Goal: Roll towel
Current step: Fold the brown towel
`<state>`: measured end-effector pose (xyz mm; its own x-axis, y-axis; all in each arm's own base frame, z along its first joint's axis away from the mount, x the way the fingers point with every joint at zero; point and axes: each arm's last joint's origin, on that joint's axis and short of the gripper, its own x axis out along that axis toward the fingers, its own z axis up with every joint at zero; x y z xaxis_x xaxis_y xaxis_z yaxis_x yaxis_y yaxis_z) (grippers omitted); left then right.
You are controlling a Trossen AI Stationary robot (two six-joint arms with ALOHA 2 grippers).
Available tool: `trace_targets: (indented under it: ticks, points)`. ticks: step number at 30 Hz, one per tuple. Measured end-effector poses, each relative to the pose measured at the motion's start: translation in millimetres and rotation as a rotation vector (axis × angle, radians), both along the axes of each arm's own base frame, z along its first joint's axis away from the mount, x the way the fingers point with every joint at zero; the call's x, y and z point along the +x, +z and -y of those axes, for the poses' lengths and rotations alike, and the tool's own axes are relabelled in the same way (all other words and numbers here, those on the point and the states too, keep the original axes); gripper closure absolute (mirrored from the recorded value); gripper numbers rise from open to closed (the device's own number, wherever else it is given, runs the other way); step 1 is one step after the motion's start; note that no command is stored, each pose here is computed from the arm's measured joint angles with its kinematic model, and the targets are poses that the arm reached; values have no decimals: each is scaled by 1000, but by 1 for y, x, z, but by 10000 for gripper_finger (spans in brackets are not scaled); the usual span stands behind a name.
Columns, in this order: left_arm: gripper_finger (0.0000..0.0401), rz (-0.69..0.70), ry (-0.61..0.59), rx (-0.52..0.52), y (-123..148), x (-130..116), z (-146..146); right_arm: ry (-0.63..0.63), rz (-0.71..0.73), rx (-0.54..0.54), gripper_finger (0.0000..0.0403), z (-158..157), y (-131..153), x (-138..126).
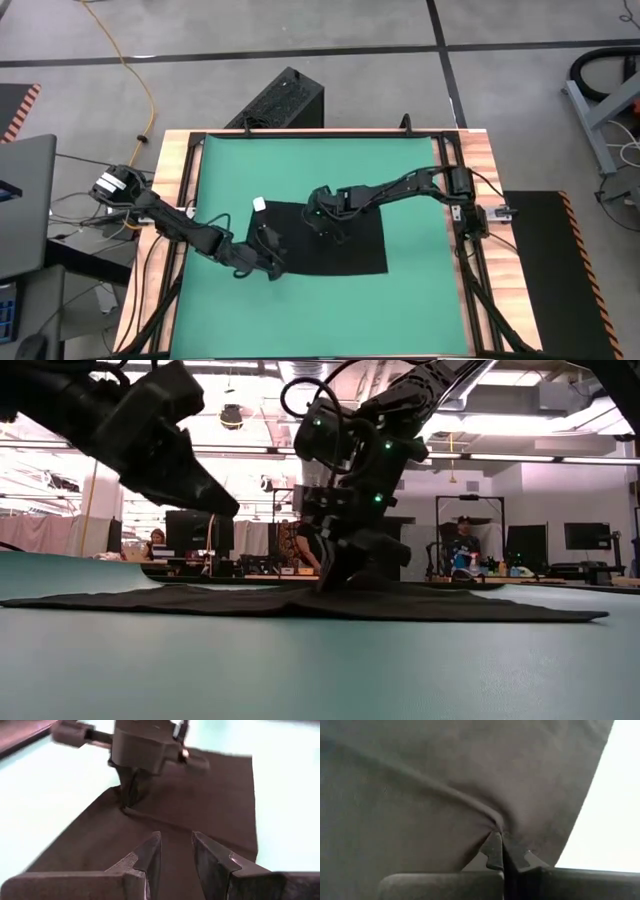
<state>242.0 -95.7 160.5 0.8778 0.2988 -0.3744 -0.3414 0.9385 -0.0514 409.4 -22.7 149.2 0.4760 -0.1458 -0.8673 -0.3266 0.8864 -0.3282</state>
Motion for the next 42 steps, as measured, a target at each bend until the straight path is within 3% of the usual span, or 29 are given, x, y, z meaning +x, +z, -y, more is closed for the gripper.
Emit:
trace_targets:
  ticks: [6, 13, 19, 26, 32, 37, 39, 42]
  points:
    - [301, 73, 62, -166, 4, 4, 2, -253, 96, 73, 400, -7, 2, 4]
    - [301, 30, 94, -259, -1, 29, 16, -357, 134, 124, 400, -8, 3, 6]
    - [301, -103, 164, -217, -19, 62, 35, -376, 149, 137, 400, -8, 5, 6]
    - [301, -105, 230, -225, -24, 91, 50, -376, 144, 136, 400, -8, 5, 6]
    - [301, -170, 318, -255, -45, 92, 49, -374, 144, 136, 400, -9, 5, 6]
    - [304, -168, 325, -265, -45, 92, 48, -368, 141, 132, 400, -8, 5, 6]
    - [320, -179, 323, -273, -45, 93, 46, -368, 143, 132, 400, -8, 6, 6]
    - [374, -214, 293, -274, -46, 94, 44, -365, 144, 131, 400, -8, 6, 6]
